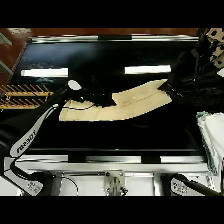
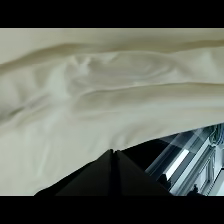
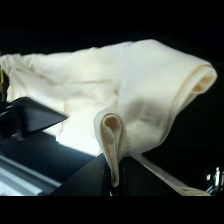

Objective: Fold the shirts.

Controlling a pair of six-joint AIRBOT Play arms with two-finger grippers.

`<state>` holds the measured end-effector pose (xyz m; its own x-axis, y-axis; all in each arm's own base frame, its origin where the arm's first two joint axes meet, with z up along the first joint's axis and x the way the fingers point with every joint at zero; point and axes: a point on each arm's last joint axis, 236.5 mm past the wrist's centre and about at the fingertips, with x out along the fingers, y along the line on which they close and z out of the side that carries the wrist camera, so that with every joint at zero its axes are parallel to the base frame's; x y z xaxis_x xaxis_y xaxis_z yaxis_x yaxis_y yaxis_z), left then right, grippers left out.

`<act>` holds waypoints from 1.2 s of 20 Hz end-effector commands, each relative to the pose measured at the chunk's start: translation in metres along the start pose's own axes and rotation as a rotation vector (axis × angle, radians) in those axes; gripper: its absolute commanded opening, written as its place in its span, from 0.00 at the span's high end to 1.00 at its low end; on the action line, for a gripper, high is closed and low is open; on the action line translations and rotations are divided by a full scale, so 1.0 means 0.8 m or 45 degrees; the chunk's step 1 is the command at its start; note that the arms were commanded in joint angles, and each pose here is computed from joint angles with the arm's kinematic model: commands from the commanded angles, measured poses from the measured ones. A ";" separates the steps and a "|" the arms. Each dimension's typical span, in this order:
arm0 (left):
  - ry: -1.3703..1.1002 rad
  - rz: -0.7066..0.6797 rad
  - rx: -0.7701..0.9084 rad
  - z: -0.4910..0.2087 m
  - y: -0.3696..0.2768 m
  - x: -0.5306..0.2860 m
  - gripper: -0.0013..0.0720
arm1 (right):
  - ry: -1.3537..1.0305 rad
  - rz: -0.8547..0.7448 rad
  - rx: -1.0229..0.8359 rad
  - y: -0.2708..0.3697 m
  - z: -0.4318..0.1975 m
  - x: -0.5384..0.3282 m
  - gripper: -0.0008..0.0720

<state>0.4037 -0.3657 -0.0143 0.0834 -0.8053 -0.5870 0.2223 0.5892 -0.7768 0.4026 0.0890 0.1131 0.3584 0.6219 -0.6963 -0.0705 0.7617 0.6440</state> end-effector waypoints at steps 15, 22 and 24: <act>-0.034 -0.047 -0.075 -0.033 -0.040 0.094 0.94 | -0.121 0.047 -0.073 0.118 -0.059 -0.098 0.89; -0.198 0.061 0.180 0.046 -0.032 -0.080 0.94 | -0.156 0.072 -0.073 0.131 -0.047 -0.084 0.89; -0.328 0.169 0.247 0.074 -0.027 -0.165 0.94 | -0.148 0.102 -0.099 0.145 -0.040 -0.057 0.89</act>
<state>0.4306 -0.3443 0.0521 0.2543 -0.7999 -0.5436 0.3203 0.6000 -0.7331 0.3357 0.1370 0.2125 0.4480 0.6471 -0.6169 -0.1497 0.7346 0.6618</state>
